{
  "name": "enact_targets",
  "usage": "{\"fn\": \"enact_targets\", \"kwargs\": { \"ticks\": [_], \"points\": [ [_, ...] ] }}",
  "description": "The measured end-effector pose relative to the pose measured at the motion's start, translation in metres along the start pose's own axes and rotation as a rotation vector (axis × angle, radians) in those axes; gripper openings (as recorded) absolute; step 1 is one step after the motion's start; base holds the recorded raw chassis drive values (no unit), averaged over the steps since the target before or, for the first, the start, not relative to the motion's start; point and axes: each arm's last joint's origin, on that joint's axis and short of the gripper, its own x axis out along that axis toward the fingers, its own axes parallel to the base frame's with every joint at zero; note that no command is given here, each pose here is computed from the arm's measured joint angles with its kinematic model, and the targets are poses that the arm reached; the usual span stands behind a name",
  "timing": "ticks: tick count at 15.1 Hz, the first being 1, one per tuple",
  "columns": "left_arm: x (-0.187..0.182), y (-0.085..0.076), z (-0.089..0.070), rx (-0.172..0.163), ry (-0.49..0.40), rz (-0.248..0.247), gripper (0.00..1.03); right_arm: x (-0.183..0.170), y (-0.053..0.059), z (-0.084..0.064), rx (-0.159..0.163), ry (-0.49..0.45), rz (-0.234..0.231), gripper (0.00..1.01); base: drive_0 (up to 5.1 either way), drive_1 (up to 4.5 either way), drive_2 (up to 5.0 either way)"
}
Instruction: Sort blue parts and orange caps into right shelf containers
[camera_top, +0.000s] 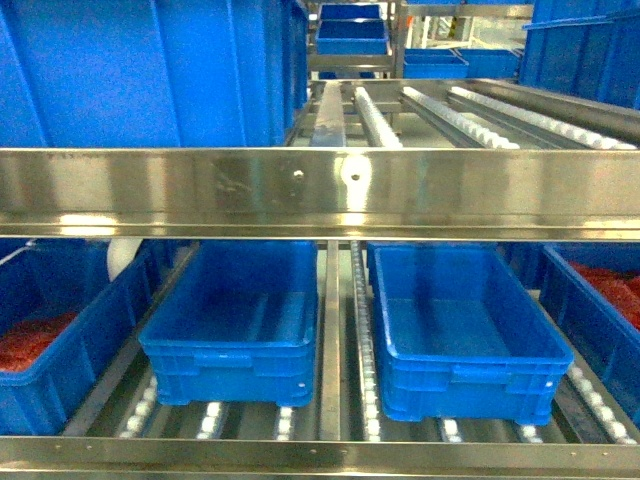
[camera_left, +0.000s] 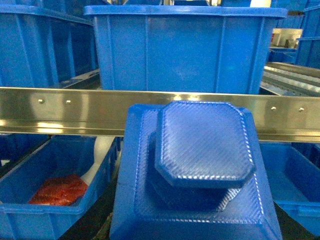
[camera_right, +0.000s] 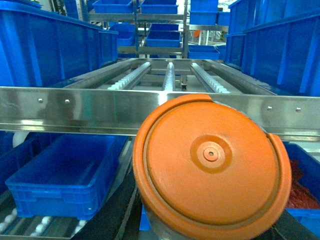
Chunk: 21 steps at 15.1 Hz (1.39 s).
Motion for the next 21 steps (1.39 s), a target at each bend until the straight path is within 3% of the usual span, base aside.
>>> {"fn": "enact_targets", "kwargs": {
  "ticks": [21],
  "points": [
    [0.0,0.0001,0.0001,0.0,-0.002,0.003,0.43,0.0,0.0001,0.0004,0.0,-0.004,0.003,0.44,0.0,0.0,0.0]
  ]
}}
